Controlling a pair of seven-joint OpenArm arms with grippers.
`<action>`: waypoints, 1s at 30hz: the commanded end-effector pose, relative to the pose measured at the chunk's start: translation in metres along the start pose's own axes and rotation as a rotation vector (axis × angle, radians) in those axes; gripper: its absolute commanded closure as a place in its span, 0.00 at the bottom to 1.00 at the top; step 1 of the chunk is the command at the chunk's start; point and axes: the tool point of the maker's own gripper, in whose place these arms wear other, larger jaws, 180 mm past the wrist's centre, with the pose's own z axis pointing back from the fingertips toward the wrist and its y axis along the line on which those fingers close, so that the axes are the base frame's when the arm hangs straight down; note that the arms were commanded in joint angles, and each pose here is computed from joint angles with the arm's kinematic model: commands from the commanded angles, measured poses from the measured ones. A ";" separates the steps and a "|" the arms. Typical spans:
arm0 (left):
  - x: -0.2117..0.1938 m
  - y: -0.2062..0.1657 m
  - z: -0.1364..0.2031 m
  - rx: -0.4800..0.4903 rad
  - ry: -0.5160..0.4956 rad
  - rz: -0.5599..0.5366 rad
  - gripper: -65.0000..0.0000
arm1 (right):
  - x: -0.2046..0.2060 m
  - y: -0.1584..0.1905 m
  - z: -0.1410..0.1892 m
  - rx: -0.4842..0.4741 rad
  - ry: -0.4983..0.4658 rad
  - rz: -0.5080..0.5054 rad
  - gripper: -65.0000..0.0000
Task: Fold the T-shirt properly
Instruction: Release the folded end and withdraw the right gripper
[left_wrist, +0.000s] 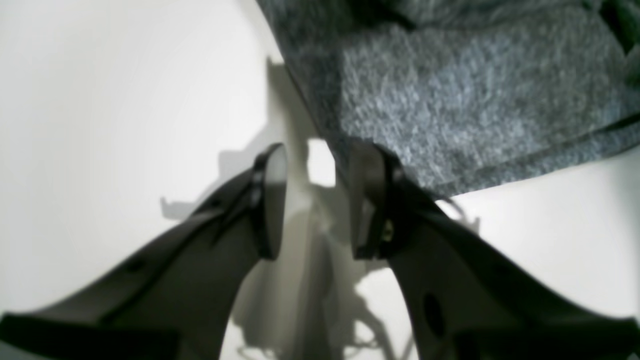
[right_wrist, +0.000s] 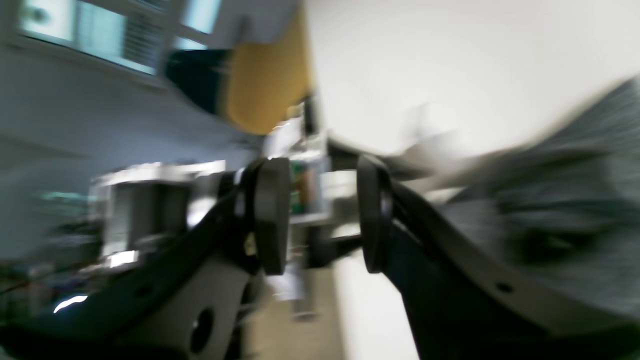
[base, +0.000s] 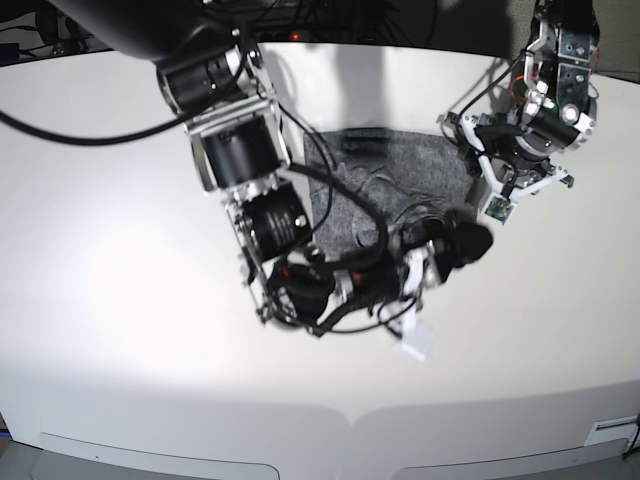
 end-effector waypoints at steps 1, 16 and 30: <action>0.013 0.006 0.004 0.017 -0.046 -0.005 0.69 | 0.035 0.001 0.011 -0.031 -0.078 0.062 0.65; 0.081 0.005 0.050 0.050 -0.295 -0.054 0.69 | 0.003 -0.153 0.203 -0.796 -0.038 0.082 0.65; 0.122 -0.043 0.082 -0.223 -0.514 0.000 0.69 | -0.043 -0.146 0.315 -1.056 -0.132 0.203 0.71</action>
